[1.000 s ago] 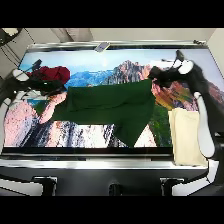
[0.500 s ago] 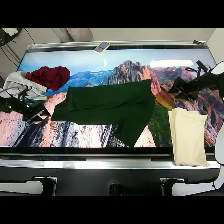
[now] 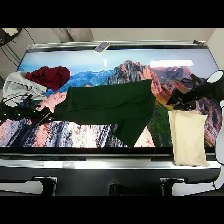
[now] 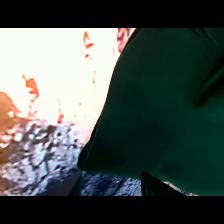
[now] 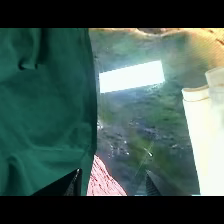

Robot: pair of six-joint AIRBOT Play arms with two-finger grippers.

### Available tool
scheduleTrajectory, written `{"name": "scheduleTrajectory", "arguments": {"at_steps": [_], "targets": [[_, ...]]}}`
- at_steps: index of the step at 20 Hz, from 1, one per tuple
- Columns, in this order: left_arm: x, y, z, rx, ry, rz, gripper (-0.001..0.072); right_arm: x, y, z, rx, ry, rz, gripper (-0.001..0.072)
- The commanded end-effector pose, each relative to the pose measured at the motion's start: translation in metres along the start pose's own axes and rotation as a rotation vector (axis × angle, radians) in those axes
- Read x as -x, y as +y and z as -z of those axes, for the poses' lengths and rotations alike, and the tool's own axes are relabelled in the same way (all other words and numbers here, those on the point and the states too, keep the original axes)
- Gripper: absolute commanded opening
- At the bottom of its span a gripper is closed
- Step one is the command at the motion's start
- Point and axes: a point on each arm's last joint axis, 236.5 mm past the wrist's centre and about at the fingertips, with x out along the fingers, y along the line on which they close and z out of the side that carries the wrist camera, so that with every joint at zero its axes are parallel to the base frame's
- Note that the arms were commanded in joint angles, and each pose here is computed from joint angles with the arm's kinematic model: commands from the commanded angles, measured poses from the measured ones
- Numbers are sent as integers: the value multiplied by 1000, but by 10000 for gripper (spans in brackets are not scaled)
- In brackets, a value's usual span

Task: Fold the shirts.

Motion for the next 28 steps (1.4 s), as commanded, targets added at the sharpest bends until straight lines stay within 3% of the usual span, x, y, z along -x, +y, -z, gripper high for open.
{"name": "scheduleTrajectory", "arguments": {"at_steps": [1, 2, 4, 8, 11, 15, 18, 20, 21, 24, 28], "targets": [[-8, -2, -15, 8, -63, -1, 258, -20, -2, 20, 1, 70, 4, 511], [-8, -3, -19, 13, -81, -3, 149, -30, 1, 29, 15, 99, 6, 547], [-8, -3, -20, 31, -85, -3, 36, -53, 11, 42, 60, 136, 12, 572], [-7, -4, -15, 26, -64, 0, 26, -91, 22, 45, 62, 173, 10, 568], [-5, -6, -15, 14, -68, 2, 26, -110, 34, 44, 25, 198, -68, 499], [0, -9, -13, 5, -65, 6, 26, -122, 53, 31, -35, 162, -165, 487], [0, -11, -4, 4, -28, 13, 27, -132, 52, 48, -107, 251, -161, 315], [1, -14, 8, 2, 22, 22, 25, -133, 57, 56, -72, 277, -162, 51], [6, -17, 11, -14, 27, 26, 24, -126, 61, 55, -23, 267, -172, 48], [65, -48, -18, -148, -158, 29, 22, -61, 80, 16, 197, 62, -146, 47], [275, -155, -57, -353, -767, 74, 22, 183, 157, -60, 532, -723, -39, 48]]}}
